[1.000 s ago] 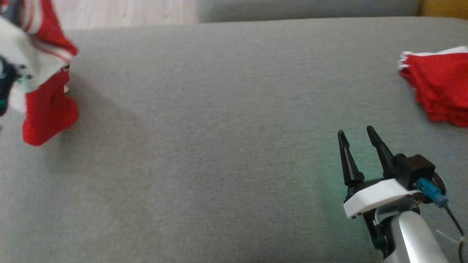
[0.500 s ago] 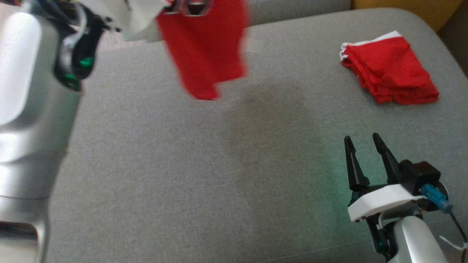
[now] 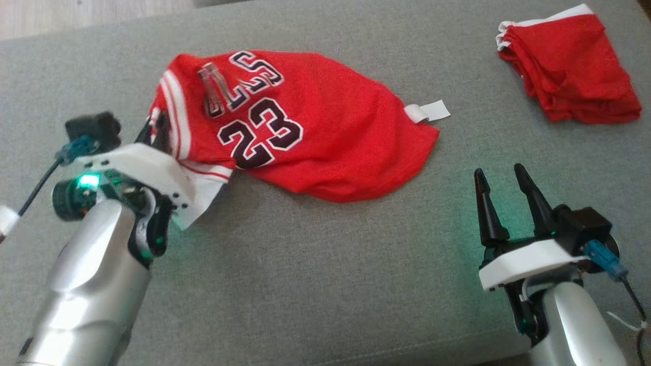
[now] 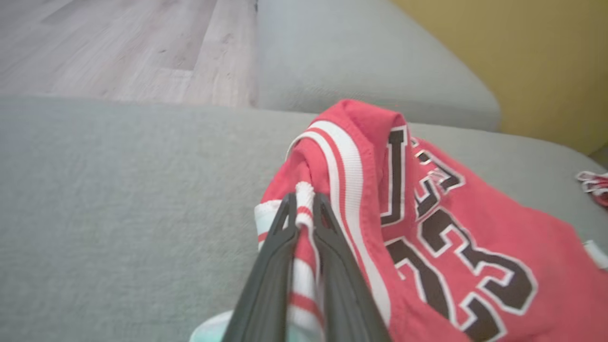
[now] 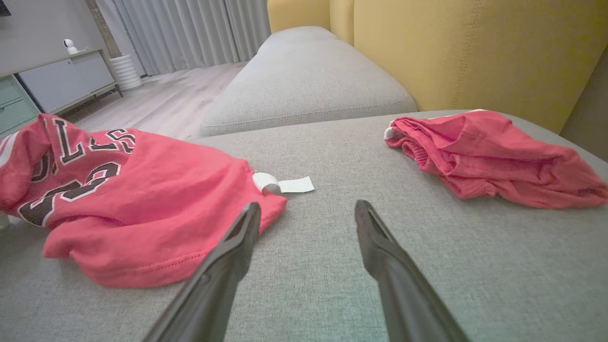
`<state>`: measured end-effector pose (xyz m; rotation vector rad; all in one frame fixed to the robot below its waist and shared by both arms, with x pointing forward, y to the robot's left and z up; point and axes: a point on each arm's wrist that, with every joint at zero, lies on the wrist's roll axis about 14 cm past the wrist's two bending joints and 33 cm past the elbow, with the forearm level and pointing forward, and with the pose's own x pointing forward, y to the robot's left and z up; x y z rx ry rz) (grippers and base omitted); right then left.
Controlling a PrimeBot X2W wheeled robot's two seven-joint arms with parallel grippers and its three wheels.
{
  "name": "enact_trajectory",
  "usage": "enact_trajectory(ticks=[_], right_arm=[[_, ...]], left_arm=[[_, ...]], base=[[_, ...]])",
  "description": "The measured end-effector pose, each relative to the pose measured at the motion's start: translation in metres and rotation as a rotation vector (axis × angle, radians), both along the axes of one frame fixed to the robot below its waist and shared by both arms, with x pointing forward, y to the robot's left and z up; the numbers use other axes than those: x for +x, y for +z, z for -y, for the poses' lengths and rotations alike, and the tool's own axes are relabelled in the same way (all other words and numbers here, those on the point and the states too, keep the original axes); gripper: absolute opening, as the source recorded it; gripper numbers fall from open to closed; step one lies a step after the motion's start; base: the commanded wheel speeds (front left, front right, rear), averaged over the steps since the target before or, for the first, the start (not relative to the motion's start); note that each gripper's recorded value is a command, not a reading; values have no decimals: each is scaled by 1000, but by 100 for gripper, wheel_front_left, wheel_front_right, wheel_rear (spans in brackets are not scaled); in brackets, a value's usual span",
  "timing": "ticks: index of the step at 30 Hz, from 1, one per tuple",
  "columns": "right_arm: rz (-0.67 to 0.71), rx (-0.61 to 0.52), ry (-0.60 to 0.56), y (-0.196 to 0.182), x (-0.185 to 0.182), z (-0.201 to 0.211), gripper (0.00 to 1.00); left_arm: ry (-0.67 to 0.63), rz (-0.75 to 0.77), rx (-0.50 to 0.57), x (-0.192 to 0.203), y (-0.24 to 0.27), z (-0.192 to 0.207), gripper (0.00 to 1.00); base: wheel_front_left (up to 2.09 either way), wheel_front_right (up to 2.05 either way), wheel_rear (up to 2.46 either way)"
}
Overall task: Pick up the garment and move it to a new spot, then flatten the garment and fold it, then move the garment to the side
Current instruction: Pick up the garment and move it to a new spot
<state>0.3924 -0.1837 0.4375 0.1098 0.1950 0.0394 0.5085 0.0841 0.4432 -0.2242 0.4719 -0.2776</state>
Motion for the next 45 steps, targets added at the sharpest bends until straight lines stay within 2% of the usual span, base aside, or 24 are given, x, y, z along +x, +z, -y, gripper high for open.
enact_trajectory(ticks=[3,4,6,12,21,33,40,45], right_arm=[[-11,-1,1,-5,2,0,100],[-16,0,1,-7,2,0,100],[-19,0,1,-8,3,0,100],[-16,-1,19,-8,5,-6,100],[36,-6,34,11,5,-11,100],[48,-15,48,21,-27,-16,100],[56,-14,62,24,-40,-20,100],[49,-10,78,22,-46,-26,100]], left_arm=[[63,-16,20,1,-20,-19,0],[73,-16,24,1,-22,-22,11],[92,-10,27,0,-26,-28,100],[91,44,-5,-5,-21,-24,100],[50,151,23,-25,-1,-23,100],[87,255,-16,-99,16,-33,100],[120,259,-6,-146,6,-42,100],[186,253,2,-166,1,-53,100]], base=[[0,0,0],[0,0,0],[0,0,0],[0,0,0],[0,0,0],[0,0,0],[0,0,0],[0,0,0]])
